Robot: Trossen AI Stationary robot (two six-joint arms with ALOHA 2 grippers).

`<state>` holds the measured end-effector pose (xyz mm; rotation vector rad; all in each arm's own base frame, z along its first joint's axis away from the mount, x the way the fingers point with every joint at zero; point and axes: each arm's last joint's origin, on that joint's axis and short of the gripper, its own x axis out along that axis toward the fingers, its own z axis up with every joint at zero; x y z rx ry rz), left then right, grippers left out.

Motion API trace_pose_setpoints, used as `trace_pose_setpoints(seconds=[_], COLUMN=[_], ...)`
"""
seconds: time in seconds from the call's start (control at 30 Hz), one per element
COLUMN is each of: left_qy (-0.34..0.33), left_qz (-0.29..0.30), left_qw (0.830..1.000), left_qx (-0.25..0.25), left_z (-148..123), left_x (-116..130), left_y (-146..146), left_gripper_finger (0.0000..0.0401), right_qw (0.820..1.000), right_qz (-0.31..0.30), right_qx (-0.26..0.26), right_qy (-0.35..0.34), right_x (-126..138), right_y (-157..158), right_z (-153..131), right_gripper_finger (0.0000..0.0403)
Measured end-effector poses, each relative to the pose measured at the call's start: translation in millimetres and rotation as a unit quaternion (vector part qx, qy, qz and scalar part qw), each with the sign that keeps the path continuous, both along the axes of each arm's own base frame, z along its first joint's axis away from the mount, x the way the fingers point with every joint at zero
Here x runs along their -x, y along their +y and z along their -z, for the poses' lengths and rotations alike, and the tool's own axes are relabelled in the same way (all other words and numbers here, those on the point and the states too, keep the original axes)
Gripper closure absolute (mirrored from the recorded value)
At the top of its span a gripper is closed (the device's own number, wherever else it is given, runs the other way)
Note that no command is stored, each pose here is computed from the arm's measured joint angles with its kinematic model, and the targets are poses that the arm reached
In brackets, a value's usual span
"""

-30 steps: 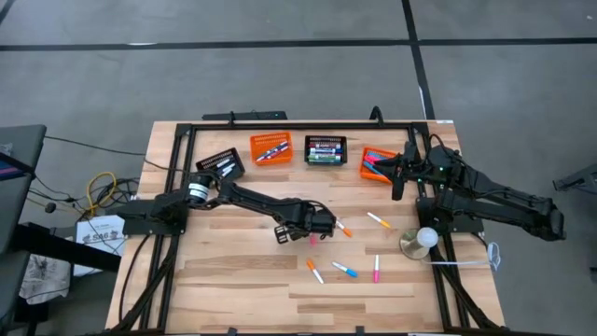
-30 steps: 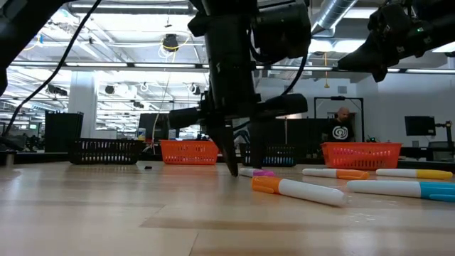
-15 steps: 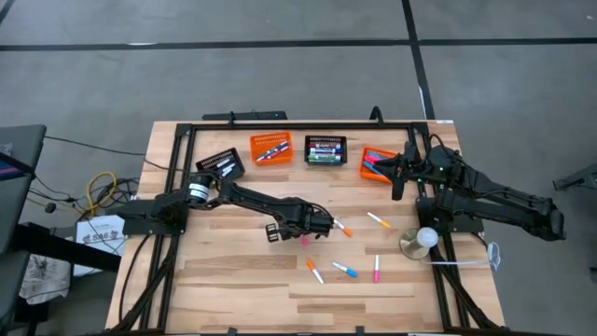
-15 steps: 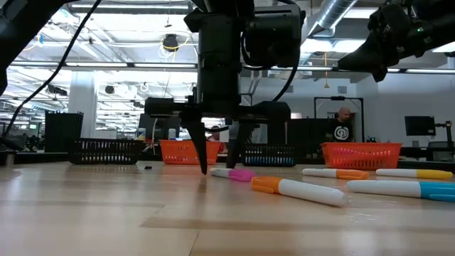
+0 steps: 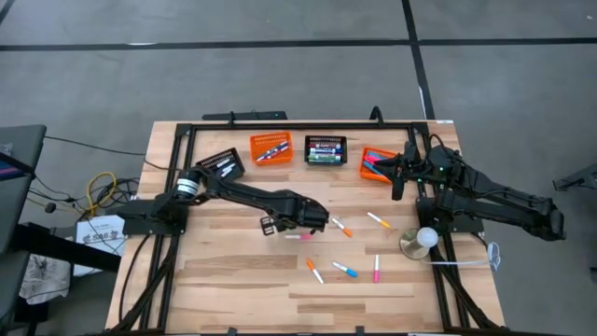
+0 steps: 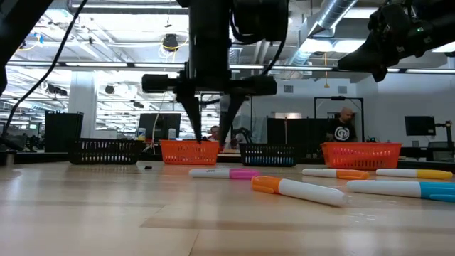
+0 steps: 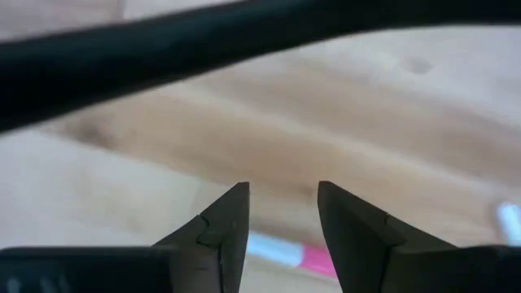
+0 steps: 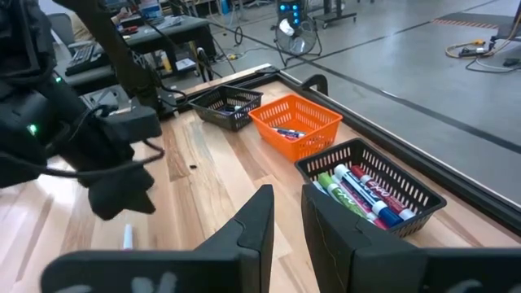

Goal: Pick & Place Markers
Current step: Put the left white pink marker into the left black bin

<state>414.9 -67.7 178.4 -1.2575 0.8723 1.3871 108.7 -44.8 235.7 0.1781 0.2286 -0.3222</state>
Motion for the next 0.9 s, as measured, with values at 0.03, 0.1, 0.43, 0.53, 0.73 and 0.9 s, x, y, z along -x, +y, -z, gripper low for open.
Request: trace_pose_setpoints(seconds=[0.03, 0.1, 0.43, 0.53, 0.73, 0.9], left_qy=[-0.007, -0.017, 0.006, 0.018, 0.045, 0.059], left_qz=[-0.001, 0.008, 0.359, 0.412, 0.511, 0.580], left_qw=[1.000, 0.999, 0.933, 0.910, 0.857, 0.810], left_qx=[-0.010, -0.029, -0.036, -0.037, -0.056, -0.063], left_z=[-2.7, -7.6, -18.3, -18.0, -14.2, -12.1], left_x=[-0.1, 0.4, -2.5, -1.6, -3.1, -4.1], left_y=[0.8, 1.4, -17.7, -20.0, -19.3, -20.2], left_gripper_finger=[0.0256, 0.0256, 0.0256, 0.0256, 0.0256, 0.0256], right_qw=[1.000, 1.000, 1.000, 1.000, 1.000, 1.000], right_qz=[0.000, 0.000, 0.000, 0.000, 0.000, 0.000], right_qx=[0.000, 0.000, 0.000, 0.000, 0.000, 0.000], right_qy=[0.000, 0.000, 0.000, 0.000, 0.000, 0.000], right_x=[-0.1, 0.0, -0.1, 0.0, 0.0, 0.0], right_y=[0.0, 0.0, 0.0, 0.0, 0.0, 0.0], right_z=[0.1, 0.0, 0.1, 0.1, 0.1, 0.1], right_gripper_finger=[0.0346, 0.0346, 0.0346, 0.0346, 0.0346, 0.0346])
